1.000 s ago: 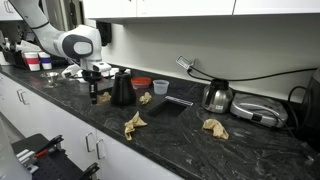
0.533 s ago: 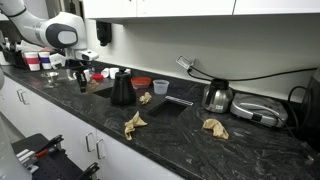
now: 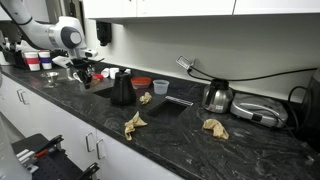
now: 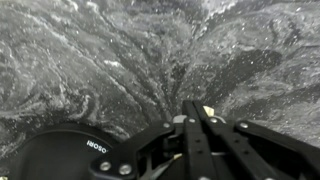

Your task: Put the three brown papers on the left side of the counter in the left trash chute

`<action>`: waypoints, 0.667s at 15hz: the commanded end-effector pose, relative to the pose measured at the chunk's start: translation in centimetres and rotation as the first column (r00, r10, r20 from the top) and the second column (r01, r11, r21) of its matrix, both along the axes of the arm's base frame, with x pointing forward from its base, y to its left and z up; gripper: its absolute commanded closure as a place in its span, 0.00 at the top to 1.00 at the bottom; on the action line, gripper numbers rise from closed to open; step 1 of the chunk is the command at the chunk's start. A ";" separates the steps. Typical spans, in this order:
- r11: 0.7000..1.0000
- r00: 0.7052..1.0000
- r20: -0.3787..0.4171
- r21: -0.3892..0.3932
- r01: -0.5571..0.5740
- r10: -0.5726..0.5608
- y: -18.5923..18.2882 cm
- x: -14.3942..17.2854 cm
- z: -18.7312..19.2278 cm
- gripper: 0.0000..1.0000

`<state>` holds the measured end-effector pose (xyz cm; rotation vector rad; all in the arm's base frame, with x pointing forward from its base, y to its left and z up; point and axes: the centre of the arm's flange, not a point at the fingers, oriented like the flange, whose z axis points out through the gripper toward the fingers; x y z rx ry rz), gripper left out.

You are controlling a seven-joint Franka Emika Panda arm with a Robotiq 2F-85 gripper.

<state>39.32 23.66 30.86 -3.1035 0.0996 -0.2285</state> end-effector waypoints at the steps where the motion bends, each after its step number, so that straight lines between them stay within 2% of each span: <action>1: 0.994 0.999 0.047 -0.104 -0.016 0.021 2.5 6.5 -2.6 0.00; 5: 0.988 0.997 0.080 -0.157 0.006 0.006 2.1 12.8 -4.8 0.00; 9: 0.983 0.999 0.046 -0.180 0.019 -0.011 2.3 16.9 -8.0 0.00; 10: 0.982 0.999 0.034 -0.186 0.021 -0.015 2.4 17.4 -8.6 0.06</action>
